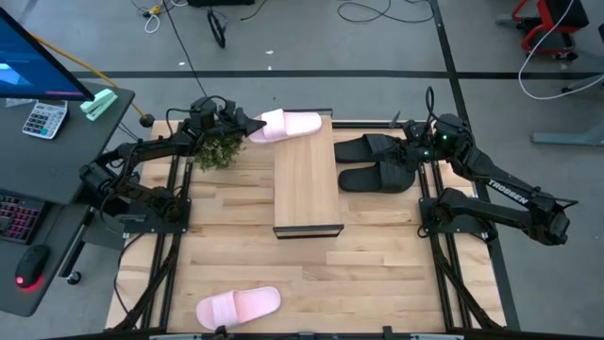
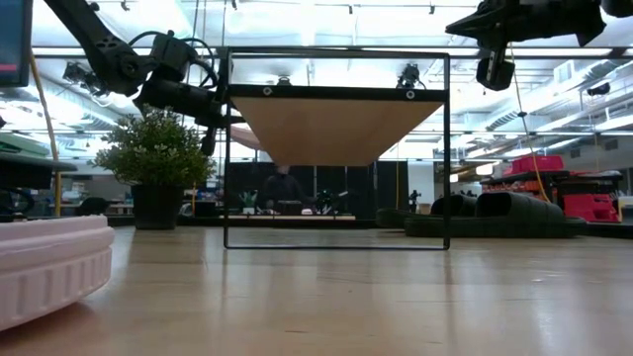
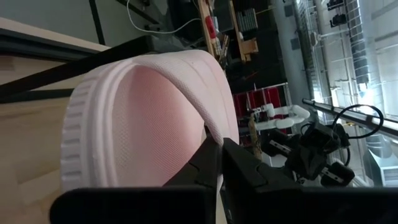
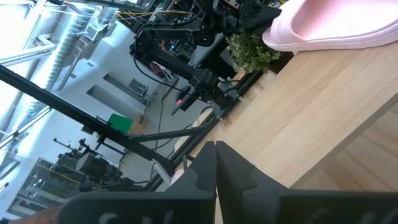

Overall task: Pick and place slides into the shelf
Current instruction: Put the top pink slipper on the shelf

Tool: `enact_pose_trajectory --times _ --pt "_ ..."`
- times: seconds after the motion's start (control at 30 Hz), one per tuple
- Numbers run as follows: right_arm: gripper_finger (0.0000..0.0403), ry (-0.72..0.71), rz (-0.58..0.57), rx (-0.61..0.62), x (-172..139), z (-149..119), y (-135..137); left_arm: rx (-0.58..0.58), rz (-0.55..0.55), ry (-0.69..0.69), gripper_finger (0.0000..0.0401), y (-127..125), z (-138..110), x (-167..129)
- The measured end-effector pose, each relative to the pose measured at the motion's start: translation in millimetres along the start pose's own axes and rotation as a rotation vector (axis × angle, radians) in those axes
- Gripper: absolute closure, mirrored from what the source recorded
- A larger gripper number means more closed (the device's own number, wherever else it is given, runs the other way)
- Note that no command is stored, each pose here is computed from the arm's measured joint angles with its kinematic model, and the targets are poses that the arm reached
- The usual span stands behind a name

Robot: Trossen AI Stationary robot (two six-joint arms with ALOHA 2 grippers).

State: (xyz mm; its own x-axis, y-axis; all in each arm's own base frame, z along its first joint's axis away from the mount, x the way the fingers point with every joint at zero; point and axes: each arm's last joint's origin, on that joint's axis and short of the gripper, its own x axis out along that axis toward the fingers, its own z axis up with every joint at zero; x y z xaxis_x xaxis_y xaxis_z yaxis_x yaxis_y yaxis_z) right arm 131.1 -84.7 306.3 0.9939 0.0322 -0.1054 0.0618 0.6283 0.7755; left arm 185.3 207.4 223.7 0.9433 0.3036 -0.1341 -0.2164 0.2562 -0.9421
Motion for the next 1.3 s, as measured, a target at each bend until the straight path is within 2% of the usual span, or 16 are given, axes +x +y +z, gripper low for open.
enact_pose_trajectory --times 0.23,0.43,0.67,0.87,1.07,1.3 --pt "0.0396 0.000 0.000 0.000 0 0 0 -0.001 0.000 -0.001 0.0386 0 0 0" --pt "0.0397 0.000 0.000 0.000 0 0 0 0.020 -0.006 0.016 0.0371 -1 -2 1" --pt "0.0398 0.000 0.000 0.000 0 0 0 0.056 -0.025 0.061 0.0393 -4 -9 5" --pt "0.0397 0.000 0.000 0.001 0 0 0 0.058 -0.028 0.069 0.0376 -4 -10 6" --pt "0.0399 -0.006 -0.006 0.001 0 0 0 0.057 -0.042 0.099 0.0394 -5 -11 6" --pt "0.0396 -0.007 -0.007 0.002 0 0 0 0.059 -0.057 0.127 0.0381 -5 -12 5"
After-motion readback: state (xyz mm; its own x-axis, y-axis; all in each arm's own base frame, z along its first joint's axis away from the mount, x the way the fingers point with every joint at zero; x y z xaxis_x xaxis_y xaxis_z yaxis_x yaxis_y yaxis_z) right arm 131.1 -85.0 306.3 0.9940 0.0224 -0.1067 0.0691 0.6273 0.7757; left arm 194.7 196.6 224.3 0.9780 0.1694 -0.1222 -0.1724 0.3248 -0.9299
